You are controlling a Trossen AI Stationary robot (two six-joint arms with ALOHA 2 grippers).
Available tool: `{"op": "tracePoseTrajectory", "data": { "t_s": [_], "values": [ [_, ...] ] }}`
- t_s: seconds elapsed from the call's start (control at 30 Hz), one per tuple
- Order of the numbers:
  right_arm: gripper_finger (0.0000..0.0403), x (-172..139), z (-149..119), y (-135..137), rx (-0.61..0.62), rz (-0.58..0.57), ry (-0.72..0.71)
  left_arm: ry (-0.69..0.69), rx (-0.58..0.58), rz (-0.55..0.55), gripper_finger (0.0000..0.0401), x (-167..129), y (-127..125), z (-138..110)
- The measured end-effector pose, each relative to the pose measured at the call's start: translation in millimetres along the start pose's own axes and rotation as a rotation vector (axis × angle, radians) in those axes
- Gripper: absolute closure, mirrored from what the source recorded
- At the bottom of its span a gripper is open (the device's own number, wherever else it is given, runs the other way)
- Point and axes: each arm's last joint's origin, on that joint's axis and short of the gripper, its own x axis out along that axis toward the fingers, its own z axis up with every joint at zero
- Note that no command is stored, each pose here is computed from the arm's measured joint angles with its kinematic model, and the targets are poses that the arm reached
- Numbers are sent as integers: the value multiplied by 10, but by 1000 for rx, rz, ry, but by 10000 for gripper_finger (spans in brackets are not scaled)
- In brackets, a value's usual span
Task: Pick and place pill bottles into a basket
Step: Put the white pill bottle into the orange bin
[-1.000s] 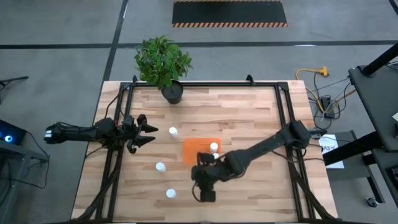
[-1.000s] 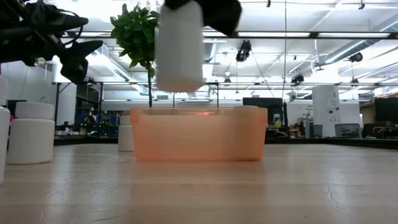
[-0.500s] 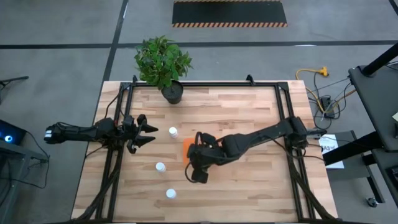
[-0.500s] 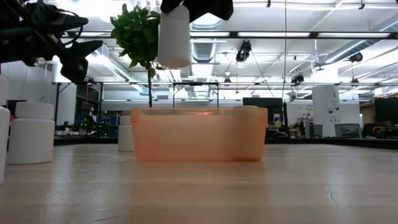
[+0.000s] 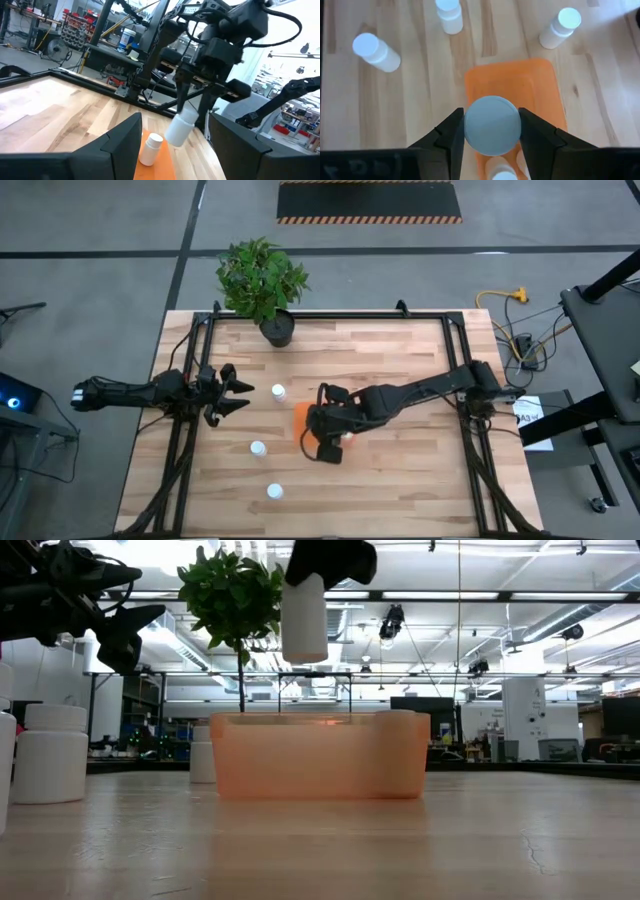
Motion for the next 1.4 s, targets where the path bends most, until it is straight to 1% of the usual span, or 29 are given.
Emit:
{"op": "tracePoseTrajectory", "data": {
  "t_s": [0.1, 0.3, 0.43, 0.57, 0.73, 0.8, 0.93, 1.0, 1.17, 1.4],
  "values": [
    [264, -49, -65, -115, 4, 14, -32, 0, 0, 1, 189, 0, 0, 0],
    [264, -217, -328, -377, 30, 12, -66, 0, 0, 1, 189, 0, 0, 0],
    [264, -234, -461, -456, 17, 16, -83, 0, 0, 1, 189, 0, 0, 0],
    [264, -230, -507, -504, -3, 11, -77, 0, 0, 0, 189, 0, 0, 1],
    [264, -91, -477, -504, -50, 15, -105, -1, 0, 0, 189, 0, 0, 1],
    [264, -36, -447, -504, -56, 39, -118, 2, 0, 1, 189, 1, 1, -1],
    [264, 109, -447, -557, -54, 20, -87, 1, 0, 1, 189, 0, 1, -1],
    [264, 153, -422, -582, -52, 15, -101, 0, 0, 1, 189, 0, 1, 0],
    [264, 316, -394, -611, -43, 45, -98, 0, 0, 1, 189, 0, 1, 0],
    [264, 496, -421, -642, -46, 33, -72, 1, 0, 1, 189, 1, 1, -1]
  ]
}}
